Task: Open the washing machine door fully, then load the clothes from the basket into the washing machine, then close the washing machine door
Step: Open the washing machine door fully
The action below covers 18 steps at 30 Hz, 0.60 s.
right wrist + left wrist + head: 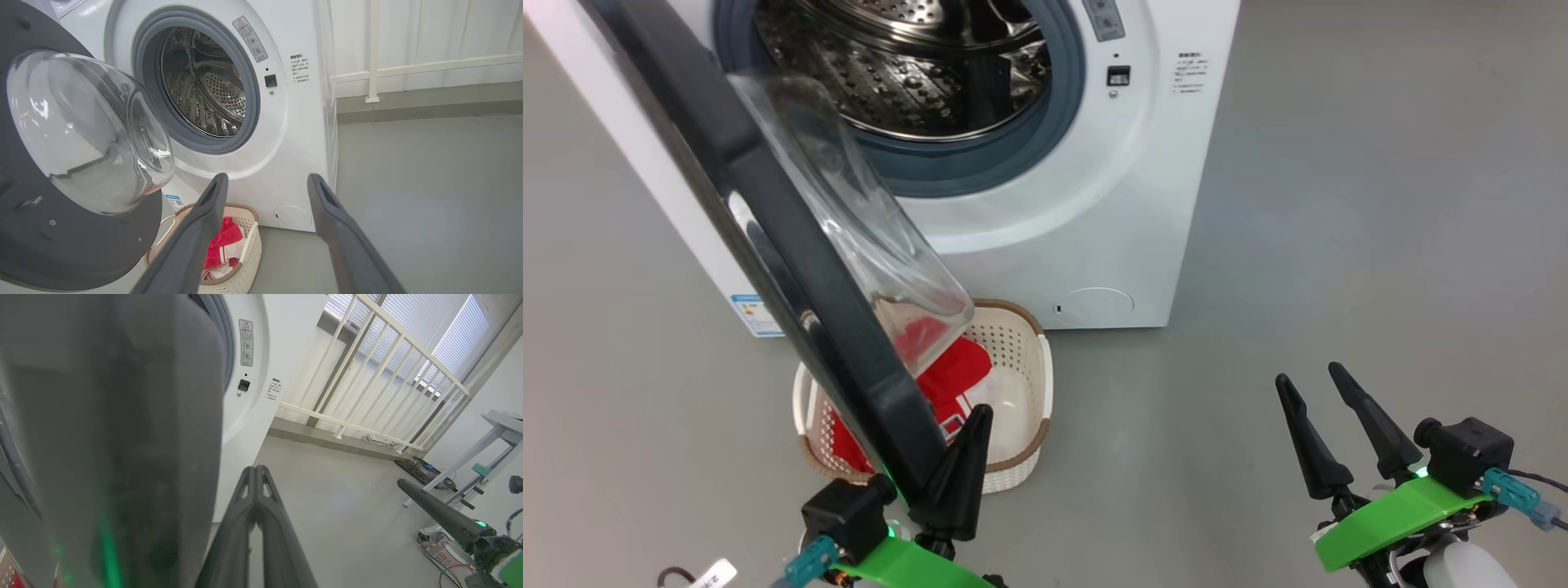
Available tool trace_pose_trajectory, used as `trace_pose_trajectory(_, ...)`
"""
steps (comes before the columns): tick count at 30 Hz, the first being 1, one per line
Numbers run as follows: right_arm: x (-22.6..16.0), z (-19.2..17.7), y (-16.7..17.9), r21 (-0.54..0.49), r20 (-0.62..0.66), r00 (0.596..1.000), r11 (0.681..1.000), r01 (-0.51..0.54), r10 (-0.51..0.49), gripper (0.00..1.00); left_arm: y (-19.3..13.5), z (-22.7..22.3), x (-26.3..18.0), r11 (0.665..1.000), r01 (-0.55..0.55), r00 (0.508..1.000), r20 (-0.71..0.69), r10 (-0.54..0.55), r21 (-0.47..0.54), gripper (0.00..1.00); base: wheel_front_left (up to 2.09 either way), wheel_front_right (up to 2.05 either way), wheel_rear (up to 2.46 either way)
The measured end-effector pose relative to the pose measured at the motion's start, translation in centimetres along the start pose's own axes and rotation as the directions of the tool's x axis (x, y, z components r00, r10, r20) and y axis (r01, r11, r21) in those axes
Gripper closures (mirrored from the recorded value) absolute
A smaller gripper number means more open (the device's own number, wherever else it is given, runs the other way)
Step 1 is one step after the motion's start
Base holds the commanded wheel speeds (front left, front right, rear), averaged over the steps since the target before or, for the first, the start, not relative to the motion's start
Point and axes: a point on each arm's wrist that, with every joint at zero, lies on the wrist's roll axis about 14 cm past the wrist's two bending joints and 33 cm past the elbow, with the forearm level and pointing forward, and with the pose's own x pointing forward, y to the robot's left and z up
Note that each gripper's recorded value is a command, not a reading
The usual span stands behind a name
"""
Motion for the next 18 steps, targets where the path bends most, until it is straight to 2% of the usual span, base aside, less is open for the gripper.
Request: trace_pose_trajectory(18, 2.1, -0.9, 4.2, 0.027, -0.018, 0.992, 0.992, -0.121, 0.122, 0.00, 3.4, 1.9, -3.8, 0.990, -0.139, 0.989, 0.046, 0.137, 0.035, 1.00, 0.00, 0.00, 0.00)
